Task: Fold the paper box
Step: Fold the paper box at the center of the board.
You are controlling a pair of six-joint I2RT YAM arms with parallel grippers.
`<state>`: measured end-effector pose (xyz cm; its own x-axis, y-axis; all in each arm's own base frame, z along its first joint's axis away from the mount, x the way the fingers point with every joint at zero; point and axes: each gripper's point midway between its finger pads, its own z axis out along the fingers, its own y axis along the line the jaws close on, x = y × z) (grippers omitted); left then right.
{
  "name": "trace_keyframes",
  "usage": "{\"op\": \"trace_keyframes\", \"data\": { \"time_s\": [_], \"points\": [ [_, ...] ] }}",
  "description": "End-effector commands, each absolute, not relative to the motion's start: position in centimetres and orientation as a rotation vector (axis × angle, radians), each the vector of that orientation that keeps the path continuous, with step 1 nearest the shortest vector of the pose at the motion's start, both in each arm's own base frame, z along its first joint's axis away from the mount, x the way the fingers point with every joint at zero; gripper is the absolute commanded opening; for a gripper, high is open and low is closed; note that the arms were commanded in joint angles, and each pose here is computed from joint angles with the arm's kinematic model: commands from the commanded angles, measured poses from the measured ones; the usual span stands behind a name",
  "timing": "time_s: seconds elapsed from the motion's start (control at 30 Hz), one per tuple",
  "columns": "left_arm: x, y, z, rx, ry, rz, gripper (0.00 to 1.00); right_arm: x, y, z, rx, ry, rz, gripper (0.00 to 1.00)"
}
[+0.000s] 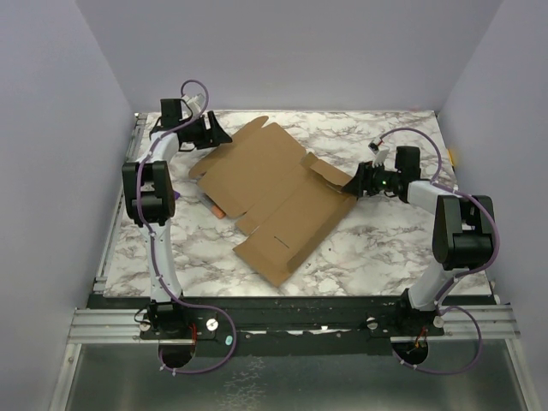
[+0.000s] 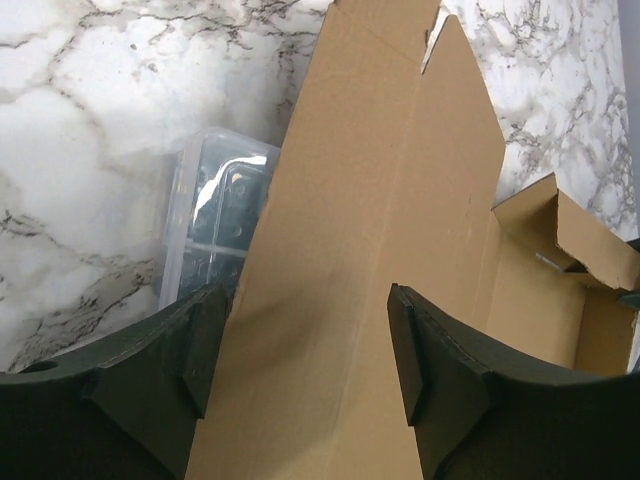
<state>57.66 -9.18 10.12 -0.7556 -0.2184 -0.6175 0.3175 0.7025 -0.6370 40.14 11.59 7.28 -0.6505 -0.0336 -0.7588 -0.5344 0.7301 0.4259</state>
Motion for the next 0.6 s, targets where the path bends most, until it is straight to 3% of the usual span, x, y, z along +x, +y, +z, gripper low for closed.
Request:
{"op": "trace_keyframes", "data": {
  "time_s": [0.0, 0.17, 0.43, 0.57],
  "points": [
    [57.4, -5.3, 11.2, 0.003, 2.235, -0.801, 0.73, 40.3, 12.0, 7.2, -0.429, 2.173, 0.866, 0.58],
    [57.2, -3.3, 14.3, -0.033, 2.191, -0.726, 0.73, 40.3, 12.1, 7.2, -0.427, 2.173, 0.872, 0.58],
    [53.1, -1.9, 11.0, -0.130, 2.277, -0.802, 0.72, 40.3, 12.1, 7.4, -0.428, 2.168, 0.874, 0.58],
    [52.2, -0.1, 11.5, -0.251, 2.189, -0.947, 0.70, 40.2, 12.2, 7.4, -0.429, 2.168, 0.875, 0.57]
  ]
}}
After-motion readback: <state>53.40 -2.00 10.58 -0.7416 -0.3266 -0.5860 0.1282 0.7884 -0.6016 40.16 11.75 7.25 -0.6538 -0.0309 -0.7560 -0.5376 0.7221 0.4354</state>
